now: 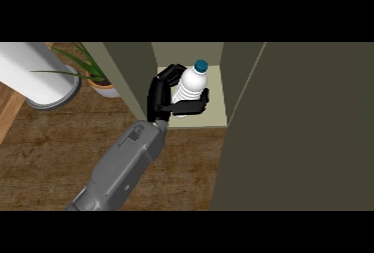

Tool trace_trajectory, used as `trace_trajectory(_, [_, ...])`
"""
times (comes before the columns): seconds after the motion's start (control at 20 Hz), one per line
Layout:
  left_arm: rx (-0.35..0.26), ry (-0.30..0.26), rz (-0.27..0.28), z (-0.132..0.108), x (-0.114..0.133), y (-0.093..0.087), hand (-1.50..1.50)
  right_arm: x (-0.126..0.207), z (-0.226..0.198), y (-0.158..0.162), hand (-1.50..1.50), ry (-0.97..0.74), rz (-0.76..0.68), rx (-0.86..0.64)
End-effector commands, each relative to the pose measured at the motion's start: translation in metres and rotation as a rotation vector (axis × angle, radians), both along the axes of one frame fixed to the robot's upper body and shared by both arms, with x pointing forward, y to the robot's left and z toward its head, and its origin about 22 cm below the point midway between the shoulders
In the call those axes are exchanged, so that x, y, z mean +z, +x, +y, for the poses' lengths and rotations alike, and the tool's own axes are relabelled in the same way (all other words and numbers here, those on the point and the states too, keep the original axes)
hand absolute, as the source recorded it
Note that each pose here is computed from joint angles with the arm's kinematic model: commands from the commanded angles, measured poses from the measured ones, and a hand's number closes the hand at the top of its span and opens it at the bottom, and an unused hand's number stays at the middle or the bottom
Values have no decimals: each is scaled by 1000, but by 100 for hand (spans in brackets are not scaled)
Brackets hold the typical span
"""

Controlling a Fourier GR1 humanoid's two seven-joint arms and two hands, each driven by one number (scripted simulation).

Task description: Pick up the bottled water, place it into the cabinet and close the cabinet

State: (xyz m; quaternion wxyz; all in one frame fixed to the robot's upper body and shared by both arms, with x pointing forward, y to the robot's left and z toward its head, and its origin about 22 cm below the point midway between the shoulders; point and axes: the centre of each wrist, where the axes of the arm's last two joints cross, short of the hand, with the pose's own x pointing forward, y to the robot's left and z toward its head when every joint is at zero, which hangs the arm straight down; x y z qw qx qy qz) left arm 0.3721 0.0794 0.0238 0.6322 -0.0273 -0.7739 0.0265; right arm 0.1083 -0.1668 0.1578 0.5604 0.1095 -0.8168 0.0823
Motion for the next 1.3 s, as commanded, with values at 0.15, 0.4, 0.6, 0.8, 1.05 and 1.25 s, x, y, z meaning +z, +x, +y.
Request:
trace_trajectory(0.15, [120,22,44,3,-2,21,150,28,-21,-22,-150,1,-34,4])
trace_trajectory(0.4, [169,106,25,0,2,34,150,16,-18,-7,-150,-1,-41,21])
trace_trajectory(0.6, [235,209,10,9,-20,28,150,18,-24,-13,-150,-19,-34,23])
trace_trajectory(0.8, [252,192,0,19,-23,34,150,17,-27,-4,-150,-11,-50,6])
trace_trajectory(1.05, [269,284,-12,11,-2,48,150,16,-28,-22,-150,-10,-49,29])
trace_trajectory(1.25, [269,304,1,21,-10,48,-150,10,-26,-13,-150,-17,-46,46])
